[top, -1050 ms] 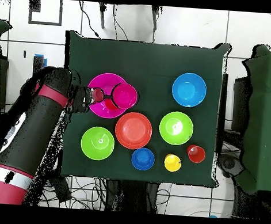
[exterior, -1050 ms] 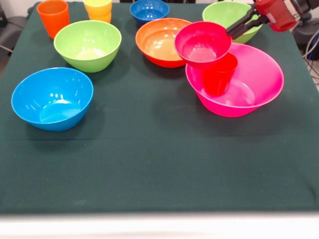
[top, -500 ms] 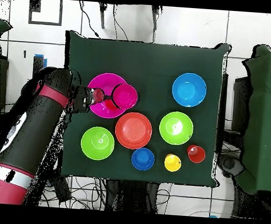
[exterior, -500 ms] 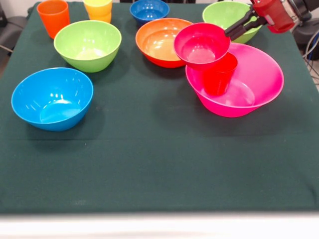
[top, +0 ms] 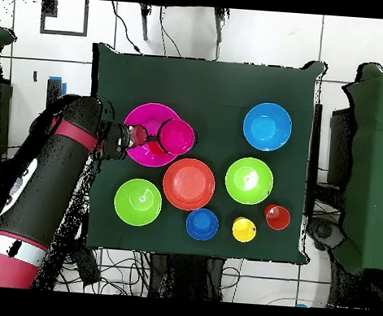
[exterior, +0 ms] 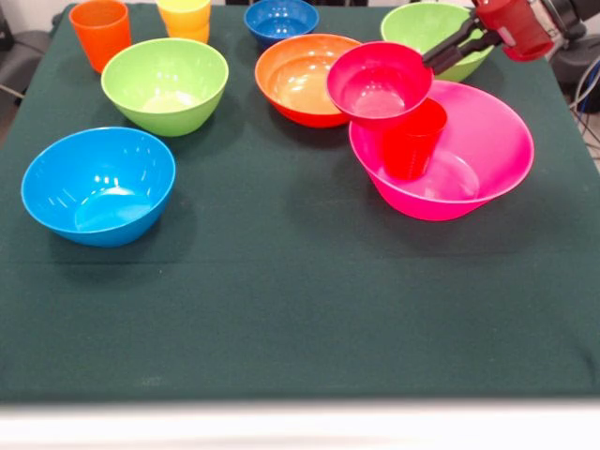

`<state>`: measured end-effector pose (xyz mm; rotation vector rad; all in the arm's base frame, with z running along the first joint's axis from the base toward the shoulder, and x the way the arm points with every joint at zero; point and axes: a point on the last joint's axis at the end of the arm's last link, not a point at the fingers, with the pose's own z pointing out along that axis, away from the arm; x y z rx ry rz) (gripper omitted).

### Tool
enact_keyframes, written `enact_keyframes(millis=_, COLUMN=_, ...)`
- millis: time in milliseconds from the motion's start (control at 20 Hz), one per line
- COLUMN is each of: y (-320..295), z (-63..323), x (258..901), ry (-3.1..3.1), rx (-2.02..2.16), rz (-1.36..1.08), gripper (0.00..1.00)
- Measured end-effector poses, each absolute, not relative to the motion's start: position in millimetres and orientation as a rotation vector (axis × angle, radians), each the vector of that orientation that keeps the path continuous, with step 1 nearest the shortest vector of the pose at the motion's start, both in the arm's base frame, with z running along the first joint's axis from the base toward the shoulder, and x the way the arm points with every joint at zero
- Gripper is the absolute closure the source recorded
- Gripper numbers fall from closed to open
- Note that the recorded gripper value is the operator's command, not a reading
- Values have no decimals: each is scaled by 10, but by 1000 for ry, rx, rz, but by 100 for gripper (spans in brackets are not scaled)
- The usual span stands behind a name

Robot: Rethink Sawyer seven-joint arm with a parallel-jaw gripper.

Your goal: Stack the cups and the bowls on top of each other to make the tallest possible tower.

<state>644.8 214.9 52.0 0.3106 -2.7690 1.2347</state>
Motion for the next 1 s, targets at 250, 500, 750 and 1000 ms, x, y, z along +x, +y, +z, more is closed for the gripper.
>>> enact_keyframes(millis=250, y=2151, z=531, x=6410, ry=-2744, rx=293, rz=1235, gripper=100)
enact_keyframes(millis=500, y=2190, z=534, x=6362, ry=-2723, rx=284, rz=1233, gripper=100)
enact_keyframes(millis=750, y=2250, z=524, x=6326, ry=-2717, rx=289, rz=1232, gripper=100)
enact_keyframes(millis=1000, y=2286, z=497, x=6307, ry=-2717, rx=293, rz=1228, gripper=100)
